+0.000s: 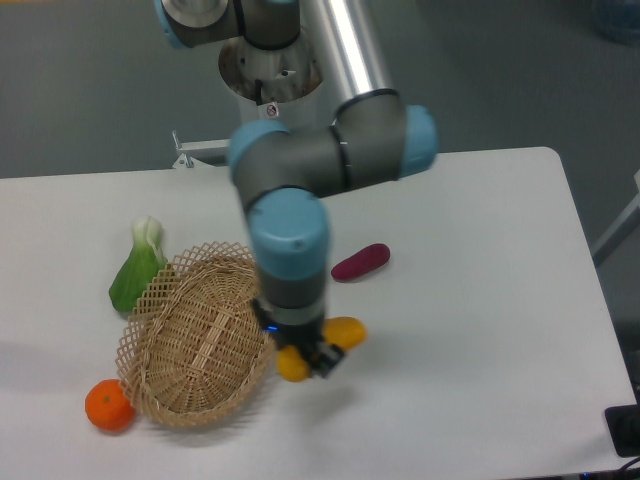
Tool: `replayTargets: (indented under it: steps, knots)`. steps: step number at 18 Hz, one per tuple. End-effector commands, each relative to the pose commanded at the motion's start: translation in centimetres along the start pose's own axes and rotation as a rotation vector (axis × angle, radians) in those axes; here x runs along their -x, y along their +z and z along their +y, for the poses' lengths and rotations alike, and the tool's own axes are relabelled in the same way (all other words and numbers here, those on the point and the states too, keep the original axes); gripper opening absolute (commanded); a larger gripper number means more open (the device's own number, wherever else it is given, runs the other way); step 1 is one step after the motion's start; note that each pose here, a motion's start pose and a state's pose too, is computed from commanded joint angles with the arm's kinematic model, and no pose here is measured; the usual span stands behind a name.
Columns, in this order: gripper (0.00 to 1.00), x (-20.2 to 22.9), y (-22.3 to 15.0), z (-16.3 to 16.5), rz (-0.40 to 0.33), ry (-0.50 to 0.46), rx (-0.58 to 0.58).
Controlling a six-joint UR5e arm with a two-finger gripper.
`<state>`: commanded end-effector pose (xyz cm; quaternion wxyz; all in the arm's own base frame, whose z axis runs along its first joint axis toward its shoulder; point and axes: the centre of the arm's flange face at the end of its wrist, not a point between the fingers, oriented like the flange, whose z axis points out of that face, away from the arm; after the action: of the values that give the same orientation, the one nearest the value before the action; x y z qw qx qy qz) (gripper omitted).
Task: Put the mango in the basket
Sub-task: 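Carry the held yellow mango with the gripper over the wicker basket, then lower the yellow mango into the wicker basket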
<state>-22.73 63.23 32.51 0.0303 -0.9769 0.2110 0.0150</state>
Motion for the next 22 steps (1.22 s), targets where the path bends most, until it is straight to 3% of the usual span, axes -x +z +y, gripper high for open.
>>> replayTargets:
  steps: [9,10,11,12,19,22]
  knots:
    - [0.51,-6.5,3.7,-1.7,0.070,0.058,-0.091]
    - [0.63,-6.5,4.0,-1.8,0.072,0.059,-0.090]
    - [0.88,-6.5,4.5,-1.9,0.078,0.060,-0.085]
    - [1.00,-6.6,4.6,-1.9,0.077,0.060,-0.082]
    - [1.00,-6.2,3.7,-1.6,0.054,0.059,-0.082]
    - [1.00,-1.9,4.0,2.0,0.011,0.002,-0.036]
